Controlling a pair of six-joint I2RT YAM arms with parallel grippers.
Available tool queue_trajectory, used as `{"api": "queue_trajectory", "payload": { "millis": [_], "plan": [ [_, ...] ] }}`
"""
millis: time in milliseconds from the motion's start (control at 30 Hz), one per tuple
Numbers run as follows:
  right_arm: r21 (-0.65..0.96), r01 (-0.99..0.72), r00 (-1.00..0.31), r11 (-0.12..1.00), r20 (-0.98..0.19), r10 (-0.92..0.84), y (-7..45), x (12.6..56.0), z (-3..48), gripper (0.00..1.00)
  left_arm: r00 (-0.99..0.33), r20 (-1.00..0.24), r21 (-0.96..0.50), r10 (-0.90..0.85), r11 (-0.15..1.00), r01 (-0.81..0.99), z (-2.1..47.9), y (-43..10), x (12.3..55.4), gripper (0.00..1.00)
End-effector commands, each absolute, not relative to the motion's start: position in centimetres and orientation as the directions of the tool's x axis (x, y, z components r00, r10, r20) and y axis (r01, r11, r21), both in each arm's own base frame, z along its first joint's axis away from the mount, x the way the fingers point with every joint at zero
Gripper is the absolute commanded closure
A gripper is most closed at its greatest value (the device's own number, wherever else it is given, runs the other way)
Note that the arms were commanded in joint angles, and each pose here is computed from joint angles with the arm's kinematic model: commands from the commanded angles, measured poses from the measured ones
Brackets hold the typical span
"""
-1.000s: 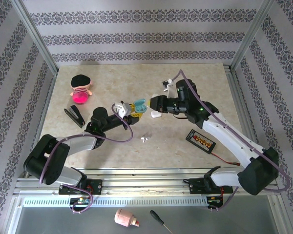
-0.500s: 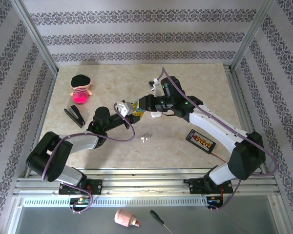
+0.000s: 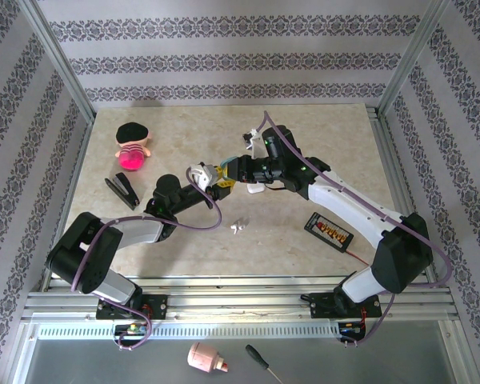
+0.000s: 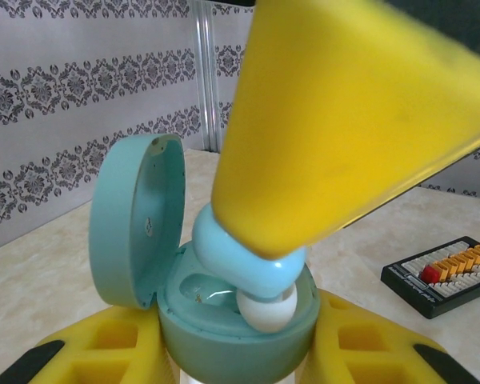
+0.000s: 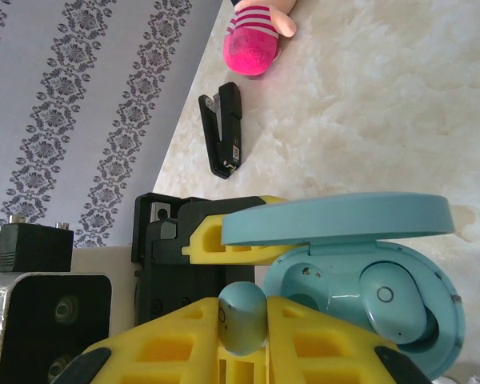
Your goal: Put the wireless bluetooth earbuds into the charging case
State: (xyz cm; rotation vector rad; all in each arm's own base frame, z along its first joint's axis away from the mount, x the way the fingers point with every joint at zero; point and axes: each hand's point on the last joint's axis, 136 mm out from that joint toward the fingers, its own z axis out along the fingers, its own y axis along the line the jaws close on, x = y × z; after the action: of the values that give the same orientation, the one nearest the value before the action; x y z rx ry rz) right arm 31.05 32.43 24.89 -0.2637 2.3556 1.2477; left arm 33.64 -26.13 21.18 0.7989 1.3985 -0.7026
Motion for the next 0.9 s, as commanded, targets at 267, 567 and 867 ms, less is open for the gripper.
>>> {"api": "queue_trajectory", "payload": {
  "millis": [267,567,867],
  "plan": [
    [0.708,-0.372,-0.86,0.6,-0.506,0.063,31.6,31.6,24.3,0.83,0.141,-0.99,0.109,-0.015,0.558,0.823,24.0,-26.6,33.5,0.82],
    [0.709,-0.367,-0.855,0.602,-0.512,0.081,30.9,32.0,24.3,0.83,0.138,-0.99,0.108,-0.016,0.539,0.835,23.7,-26.9,33.3,0.83],
    [0.733,-0.392,-0.874,0.557,-0.486,0.024,32.7,30.9,23.9,0.83,0.141,-0.99,0.115,-0.003,0.556,0.823,23.9,-26.6,33.4,0.83]
  ]
}}
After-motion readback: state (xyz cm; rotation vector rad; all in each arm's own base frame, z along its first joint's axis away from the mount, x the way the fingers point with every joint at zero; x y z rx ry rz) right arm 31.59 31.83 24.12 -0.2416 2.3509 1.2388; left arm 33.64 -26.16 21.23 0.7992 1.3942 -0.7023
